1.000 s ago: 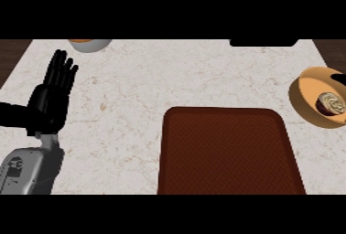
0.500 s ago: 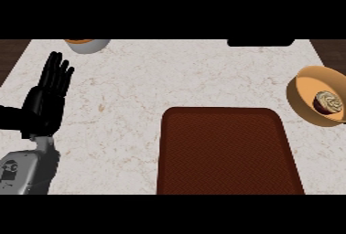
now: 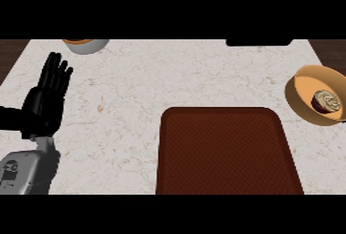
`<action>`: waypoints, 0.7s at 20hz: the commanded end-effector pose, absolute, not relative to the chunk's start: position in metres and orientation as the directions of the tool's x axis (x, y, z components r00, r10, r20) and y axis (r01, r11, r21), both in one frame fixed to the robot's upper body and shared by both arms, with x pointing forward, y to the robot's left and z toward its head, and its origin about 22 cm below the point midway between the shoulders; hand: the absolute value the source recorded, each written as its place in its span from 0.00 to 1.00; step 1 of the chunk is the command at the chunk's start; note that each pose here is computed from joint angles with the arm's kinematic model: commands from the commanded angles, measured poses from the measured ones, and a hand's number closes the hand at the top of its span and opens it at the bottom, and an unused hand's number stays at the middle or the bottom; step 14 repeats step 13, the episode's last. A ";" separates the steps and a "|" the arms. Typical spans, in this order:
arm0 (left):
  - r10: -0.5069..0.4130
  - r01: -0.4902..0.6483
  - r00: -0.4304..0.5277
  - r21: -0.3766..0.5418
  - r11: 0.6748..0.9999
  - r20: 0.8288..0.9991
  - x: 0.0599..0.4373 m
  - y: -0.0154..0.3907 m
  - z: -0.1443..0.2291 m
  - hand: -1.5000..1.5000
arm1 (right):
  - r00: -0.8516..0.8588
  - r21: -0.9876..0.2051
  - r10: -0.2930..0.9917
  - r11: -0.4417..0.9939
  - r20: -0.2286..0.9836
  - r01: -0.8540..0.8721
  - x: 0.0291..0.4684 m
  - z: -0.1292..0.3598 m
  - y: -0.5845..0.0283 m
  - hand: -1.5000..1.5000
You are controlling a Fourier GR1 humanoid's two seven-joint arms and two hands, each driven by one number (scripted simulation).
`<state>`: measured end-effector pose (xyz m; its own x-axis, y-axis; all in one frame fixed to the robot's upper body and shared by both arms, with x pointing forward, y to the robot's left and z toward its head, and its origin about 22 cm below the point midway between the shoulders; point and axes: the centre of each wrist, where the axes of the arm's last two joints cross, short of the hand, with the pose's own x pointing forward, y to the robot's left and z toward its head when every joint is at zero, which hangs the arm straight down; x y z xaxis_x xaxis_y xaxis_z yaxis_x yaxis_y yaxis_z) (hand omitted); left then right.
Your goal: Pick the cupcake from the tray and place it in the pot
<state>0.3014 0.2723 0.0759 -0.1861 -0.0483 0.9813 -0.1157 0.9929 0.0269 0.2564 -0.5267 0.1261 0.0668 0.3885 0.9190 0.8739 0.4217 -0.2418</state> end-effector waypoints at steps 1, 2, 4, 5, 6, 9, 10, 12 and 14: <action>-0.053 -0.104 -0.186 0.034 0.994 0.981 0.296 0.287 0.069 0.50 | 0.047 -0.206 0.372 0.400 0.927 0.893 0.219 0.124 -0.540 0.00; -0.054 -0.117 -0.189 0.032 0.993 0.980 0.310 0.273 0.098 0.50 | 0.026 -0.197 0.397 0.395 0.917 0.898 0.201 0.113 -0.564 0.00; -0.052 -0.108 -0.188 0.032 0.994 0.981 0.305 0.282 0.083 0.50 | 0.054 -0.206 0.382 0.368 0.923 0.907 0.184 0.114 -0.566 0.00; -0.053 -0.115 -0.201 0.030 0.993 0.978 0.314 0.265 0.079 0.50 | 0.035 -0.200 0.380 0.405 0.924 0.892 0.191 0.136 -0.572 0.00; -0.041 -0.127 -0.193 0.017 0.992 0.980 0.326 0.284 0.090 0.50 | 0.052 -0.207 0.383 0.375 0.922 0.904 0.179 0.112 -0.575 0.00; -0.061 -0.106 -0.185 0.042 0.993 0.981 0.309 0.273 0.074 0.50 | 0.035 -0.195 0.394 0.372 0.918 0.907 0.158 0.106 -0.596 0.00; -0.041 -0.108 -0.174 0.023 0.994 0.984 0.288 0.274 0.062 0.50 | 0.023 -0.183 0.386 0.384 0.922 0.905 0.150 0.103 -0.586 0.00; -0.039 -0.110 -0.180 0.019 0.994 0.983 0.312 0.279 0.081 0.50 | 0.028 -0.193 0.394 0.385 0.919 0.903 0.127 0.103 -0.604 0.00; -0.038 -0.099 -0.183 0.020 0.995 0.982 0.304 0.276 0.067 0.50 | 0.076 -0.220 0.383 0.349 0.921 0.911 0.129 0.096 -0.604 0.00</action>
